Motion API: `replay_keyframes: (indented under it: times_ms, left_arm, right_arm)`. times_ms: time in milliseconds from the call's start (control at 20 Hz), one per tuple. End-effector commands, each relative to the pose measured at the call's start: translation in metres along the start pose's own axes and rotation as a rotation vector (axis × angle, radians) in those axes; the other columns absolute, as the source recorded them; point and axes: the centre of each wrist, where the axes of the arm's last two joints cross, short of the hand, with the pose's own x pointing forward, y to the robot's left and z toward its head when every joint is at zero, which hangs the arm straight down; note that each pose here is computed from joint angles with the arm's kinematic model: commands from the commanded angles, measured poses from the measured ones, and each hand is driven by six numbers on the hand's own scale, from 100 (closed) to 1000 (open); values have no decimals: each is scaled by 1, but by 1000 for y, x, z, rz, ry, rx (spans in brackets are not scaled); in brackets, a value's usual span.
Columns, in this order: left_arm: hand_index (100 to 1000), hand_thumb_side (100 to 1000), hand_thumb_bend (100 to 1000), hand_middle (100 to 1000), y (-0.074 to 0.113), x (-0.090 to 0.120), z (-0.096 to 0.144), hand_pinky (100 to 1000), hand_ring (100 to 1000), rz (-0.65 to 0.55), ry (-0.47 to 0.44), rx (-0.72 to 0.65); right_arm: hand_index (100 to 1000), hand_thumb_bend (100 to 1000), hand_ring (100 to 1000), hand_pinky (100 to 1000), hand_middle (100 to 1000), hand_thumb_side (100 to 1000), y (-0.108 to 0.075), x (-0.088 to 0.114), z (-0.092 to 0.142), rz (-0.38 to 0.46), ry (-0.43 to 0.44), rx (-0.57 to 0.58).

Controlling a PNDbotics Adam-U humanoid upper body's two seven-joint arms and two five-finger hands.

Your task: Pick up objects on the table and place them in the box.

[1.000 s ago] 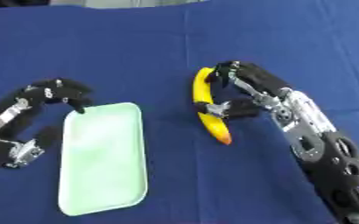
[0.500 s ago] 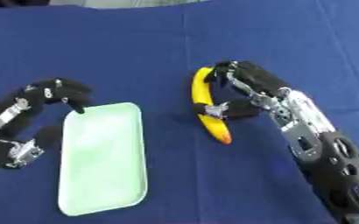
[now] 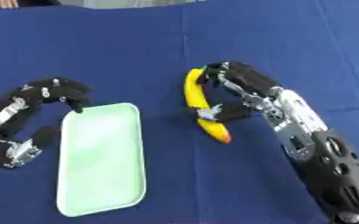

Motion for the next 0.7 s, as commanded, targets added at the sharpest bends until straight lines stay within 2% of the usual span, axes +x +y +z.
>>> replay_keyframes:
  times_ms: [50,400,700]
  left_arm:
    - [843,759,100,797,9,4,-2,584,728,-56,-58,-76]
    - [843,759,100,798,9,4,-2,584,728,-56,-58,-76]
    - [843,759,100,799,9,4,-1,584,728,-56,-58,-75]
  right_arm:
    - [755,626,598,367,669,890,8,1,-2,9,6,36]
    - [756,624,597,367,667,885,6,1,-1,18,16,18]
    - [746,609,583,359,646,880,8,-3,2,38,68,14]
